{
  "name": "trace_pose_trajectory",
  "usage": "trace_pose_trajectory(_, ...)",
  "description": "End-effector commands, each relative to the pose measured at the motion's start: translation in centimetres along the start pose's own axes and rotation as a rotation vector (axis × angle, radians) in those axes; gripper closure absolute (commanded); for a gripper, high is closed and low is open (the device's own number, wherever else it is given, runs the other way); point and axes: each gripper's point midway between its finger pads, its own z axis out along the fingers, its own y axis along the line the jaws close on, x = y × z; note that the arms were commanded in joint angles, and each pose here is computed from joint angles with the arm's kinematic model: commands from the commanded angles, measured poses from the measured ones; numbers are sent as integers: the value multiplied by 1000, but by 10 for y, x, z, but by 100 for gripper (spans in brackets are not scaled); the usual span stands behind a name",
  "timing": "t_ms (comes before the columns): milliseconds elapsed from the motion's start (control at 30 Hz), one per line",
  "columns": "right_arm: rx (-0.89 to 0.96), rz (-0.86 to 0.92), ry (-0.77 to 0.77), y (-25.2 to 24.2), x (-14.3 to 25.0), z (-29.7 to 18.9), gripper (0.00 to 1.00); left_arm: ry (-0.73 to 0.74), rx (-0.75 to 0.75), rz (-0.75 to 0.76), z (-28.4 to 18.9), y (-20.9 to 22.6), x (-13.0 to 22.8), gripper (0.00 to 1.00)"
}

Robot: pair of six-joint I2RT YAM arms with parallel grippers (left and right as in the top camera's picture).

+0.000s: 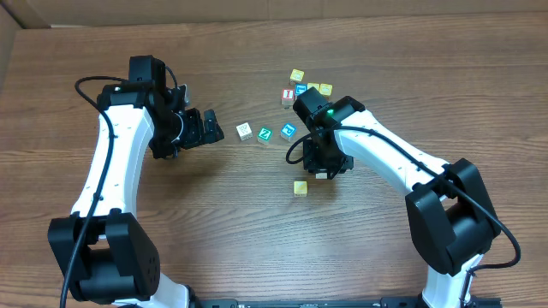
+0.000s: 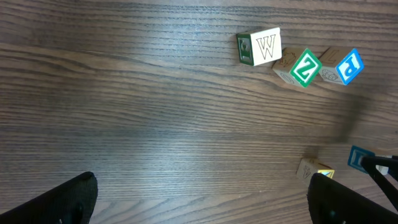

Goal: Flip 5 blocks

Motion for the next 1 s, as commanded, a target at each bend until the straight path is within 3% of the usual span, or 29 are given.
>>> trace_pose_trajectory(0,-12,-2,1,1,6,-5,67,-8,-1,16,-1,-5,-4,0)
trace_pose_trajectory(600,-16,16,44,3,23,9,64,-8,-1,16,-1,-5,-4,0)
trace_pose_trajectory(967,-50,19,65,8,25,9,47,-8,-1,16,-1,-5,-4,0)
